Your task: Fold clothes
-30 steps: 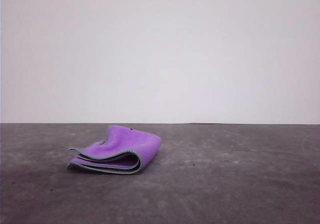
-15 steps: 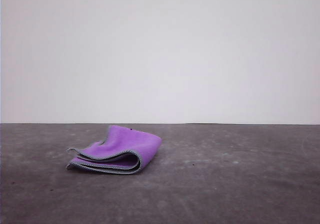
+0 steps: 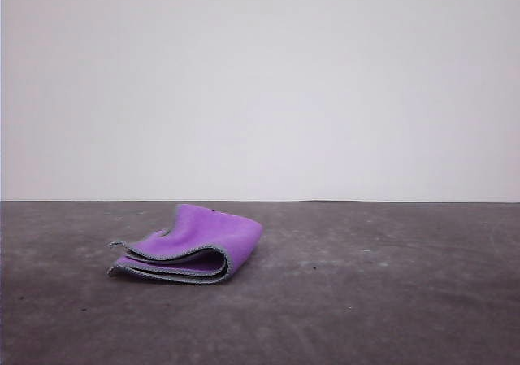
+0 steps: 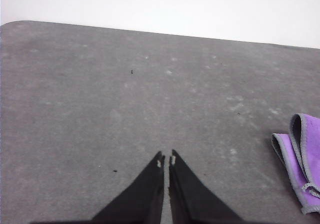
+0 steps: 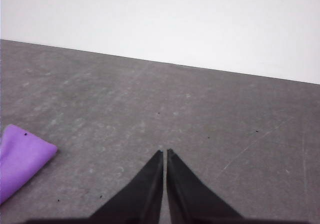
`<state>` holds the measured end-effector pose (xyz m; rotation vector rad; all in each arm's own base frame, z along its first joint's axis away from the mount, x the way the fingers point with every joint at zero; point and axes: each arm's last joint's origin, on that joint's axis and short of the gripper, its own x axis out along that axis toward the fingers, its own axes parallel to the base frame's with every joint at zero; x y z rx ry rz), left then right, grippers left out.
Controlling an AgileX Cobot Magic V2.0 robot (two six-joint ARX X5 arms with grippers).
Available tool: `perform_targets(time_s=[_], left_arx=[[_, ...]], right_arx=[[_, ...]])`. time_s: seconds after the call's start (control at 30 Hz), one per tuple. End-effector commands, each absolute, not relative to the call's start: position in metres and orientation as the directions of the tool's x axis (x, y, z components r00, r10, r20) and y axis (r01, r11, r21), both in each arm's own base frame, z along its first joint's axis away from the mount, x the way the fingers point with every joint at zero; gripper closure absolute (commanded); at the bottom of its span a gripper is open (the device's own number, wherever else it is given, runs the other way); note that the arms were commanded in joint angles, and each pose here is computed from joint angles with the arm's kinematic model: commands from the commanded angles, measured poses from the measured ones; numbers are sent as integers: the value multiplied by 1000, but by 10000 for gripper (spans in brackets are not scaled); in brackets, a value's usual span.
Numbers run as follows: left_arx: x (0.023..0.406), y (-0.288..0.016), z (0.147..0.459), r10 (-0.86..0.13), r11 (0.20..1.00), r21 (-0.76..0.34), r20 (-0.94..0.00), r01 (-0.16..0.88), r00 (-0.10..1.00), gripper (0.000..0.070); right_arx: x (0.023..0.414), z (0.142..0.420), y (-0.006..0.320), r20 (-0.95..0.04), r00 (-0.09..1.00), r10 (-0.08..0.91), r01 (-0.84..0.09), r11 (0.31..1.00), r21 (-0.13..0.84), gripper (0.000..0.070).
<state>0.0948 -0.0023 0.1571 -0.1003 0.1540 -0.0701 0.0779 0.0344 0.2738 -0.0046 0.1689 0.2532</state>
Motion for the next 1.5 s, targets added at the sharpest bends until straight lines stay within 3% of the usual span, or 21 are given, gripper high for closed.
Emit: perform_targets(time_s=[0.0,0.17,0.43,0.97,1.23,1.47], left_arx=[[96,-2,150,-77,992,-110,-174,59,982,700],[96,-2,150,-77,992,-110,-174,59,982,700],[96,-2,150,-77,992,-110,-174,59,982,700],[96,-2,150,-77,992,-110,-174,59,982,700],[96,-2,150,-77,992,-110,-174,59,982,700],[96,-2,150,-77,992,-110,-174,59,982,700]], right_arx=[[78,277,35,-150,956,252,-250,968,34,696],[78,277,35,-150,956,252,-250,968,30,696],[83,254,28,-229,955,186,-214,971,-104,696],[91,187,9,-176,976,125,-141,987,-82,696],[95,153,9,-168,975,146,-160,985,-71,696],[95,150,8,-169,976,135,-150,986,-78,696]])
